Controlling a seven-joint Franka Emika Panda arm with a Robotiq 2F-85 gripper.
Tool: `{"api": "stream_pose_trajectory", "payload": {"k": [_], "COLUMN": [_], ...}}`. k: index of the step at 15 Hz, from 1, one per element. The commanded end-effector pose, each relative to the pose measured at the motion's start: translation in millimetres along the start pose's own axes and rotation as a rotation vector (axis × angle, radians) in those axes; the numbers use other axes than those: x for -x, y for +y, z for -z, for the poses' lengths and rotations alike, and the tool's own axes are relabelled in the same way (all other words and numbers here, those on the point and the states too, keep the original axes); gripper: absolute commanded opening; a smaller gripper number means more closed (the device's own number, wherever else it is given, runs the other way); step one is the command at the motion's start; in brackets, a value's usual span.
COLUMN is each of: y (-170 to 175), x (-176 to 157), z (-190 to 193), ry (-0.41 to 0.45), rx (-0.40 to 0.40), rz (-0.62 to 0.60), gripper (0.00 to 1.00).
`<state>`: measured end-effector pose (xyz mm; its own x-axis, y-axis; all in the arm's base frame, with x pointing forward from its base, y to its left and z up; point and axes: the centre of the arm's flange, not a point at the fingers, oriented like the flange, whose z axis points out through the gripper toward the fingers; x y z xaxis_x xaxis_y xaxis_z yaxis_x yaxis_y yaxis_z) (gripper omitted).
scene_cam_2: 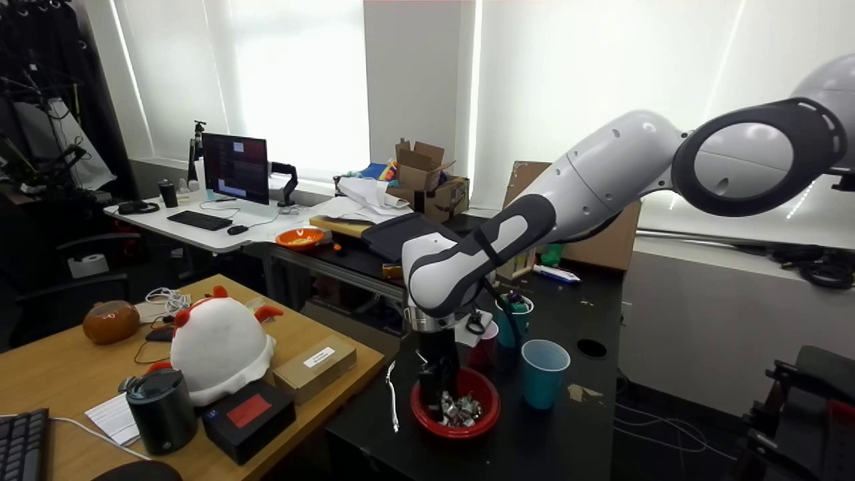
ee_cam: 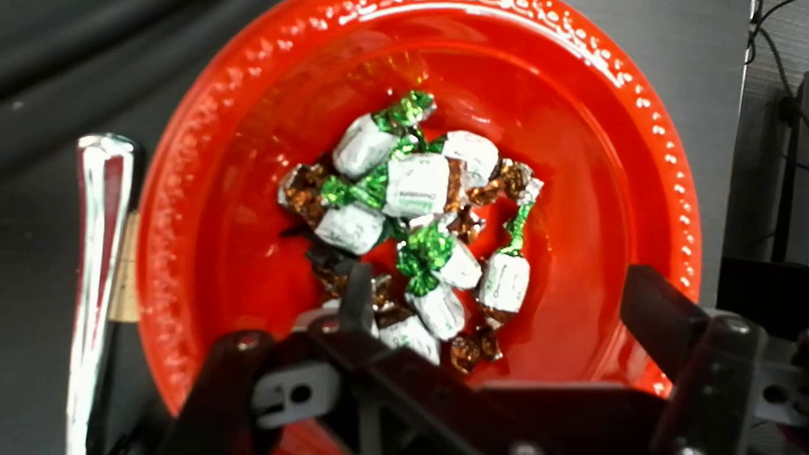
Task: Move some contents from the bowl to the left bowl
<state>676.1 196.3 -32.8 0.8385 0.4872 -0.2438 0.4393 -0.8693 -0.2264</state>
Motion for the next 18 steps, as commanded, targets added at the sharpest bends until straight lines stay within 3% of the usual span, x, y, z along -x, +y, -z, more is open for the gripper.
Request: {"api": "stream_pose_trajectory", "payload": {"k": [1,6,7,8,10,18], "y": [2.3,2.2,1.9,1.2,-0.4,-3.2], "x": [-3.2,-3.2,-3.8,-4.5,-4.4,-5.5], "z": [-1.9,-8.1,-9.1,-10.2,-12.7,-11.3], "ry": [-0.03,-0.035,-0.035,-0.035,-0.038,-0.038], "rx": [0.03,0.039,0.041,0.044,0.046,0.033], "rz": [0.008,0.021,0.023,0.024,0.031,0.029], "gripper": [1.0,1.0,0.95,0.74,0.69,0.07]}}
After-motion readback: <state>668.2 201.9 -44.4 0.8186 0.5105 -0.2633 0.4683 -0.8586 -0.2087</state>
